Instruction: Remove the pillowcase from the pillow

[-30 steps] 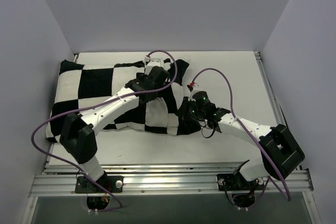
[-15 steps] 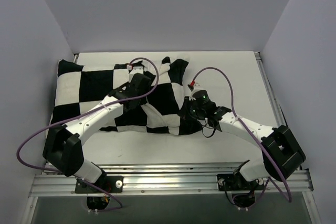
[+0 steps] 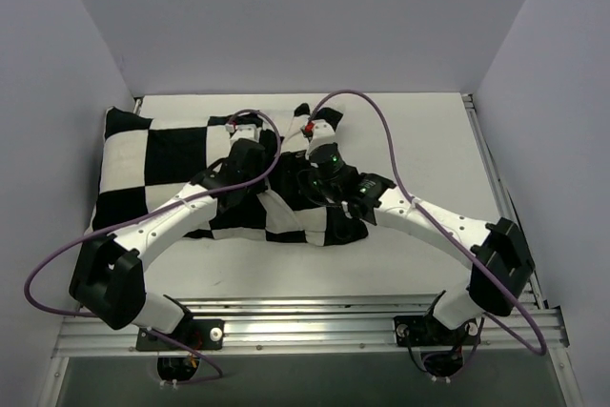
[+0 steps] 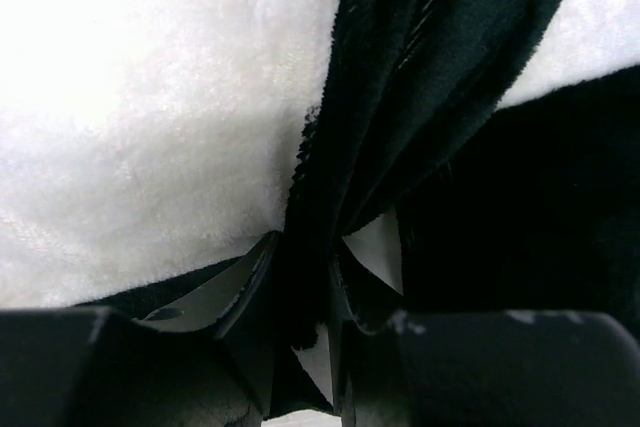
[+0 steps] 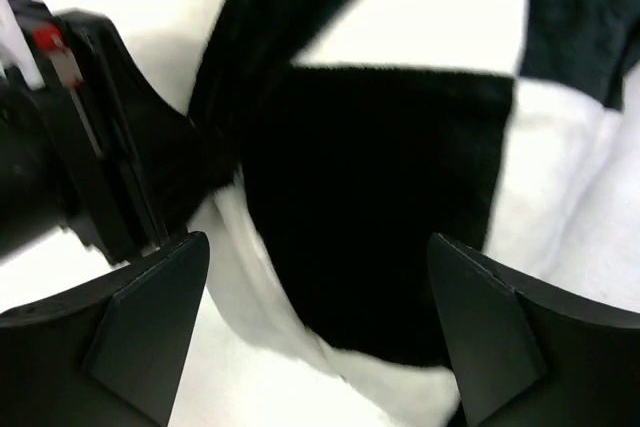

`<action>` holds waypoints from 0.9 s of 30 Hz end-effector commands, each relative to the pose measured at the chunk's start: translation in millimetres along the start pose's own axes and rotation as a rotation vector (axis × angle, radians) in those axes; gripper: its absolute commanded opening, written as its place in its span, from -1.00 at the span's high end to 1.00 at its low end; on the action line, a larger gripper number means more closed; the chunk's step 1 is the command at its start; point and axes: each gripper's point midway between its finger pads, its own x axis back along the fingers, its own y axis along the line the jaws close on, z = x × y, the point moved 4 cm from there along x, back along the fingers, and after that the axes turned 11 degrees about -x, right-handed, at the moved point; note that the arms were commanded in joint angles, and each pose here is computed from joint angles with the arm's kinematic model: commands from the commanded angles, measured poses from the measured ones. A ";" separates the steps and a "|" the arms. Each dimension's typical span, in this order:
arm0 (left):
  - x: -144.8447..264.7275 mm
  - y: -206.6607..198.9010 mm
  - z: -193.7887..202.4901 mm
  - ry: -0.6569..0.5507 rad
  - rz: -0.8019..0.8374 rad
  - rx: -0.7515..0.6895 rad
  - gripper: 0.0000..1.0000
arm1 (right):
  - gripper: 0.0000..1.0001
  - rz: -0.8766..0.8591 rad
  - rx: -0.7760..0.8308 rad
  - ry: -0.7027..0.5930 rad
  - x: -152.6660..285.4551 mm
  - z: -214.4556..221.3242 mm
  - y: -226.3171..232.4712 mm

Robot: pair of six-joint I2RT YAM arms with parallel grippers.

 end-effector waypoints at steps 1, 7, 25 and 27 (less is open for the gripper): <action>-1.2 -7.0 19.9 0.065 0.072 0.002 0.39 | -0.72 0.082 0.057 -0.062 -24.3 -5.2 1.1; -0.5 2.6 23.3 0.062 0.061 0.026 0.39 | -0.72 0.162 0.090 -0.040 -64.5 23.3 -5.2; -10.1 68.9 70.5 0.230 -0.148 0.197 0.75 | 1.00 0.586 -0.205 0.016 -12.0 57.0 -168.8; -8.1 71.1 69.3 0.227 -0.149 0.204 0.81 | 1.00 0.558 -0.306 0.016 -5.7 55.2 -179.8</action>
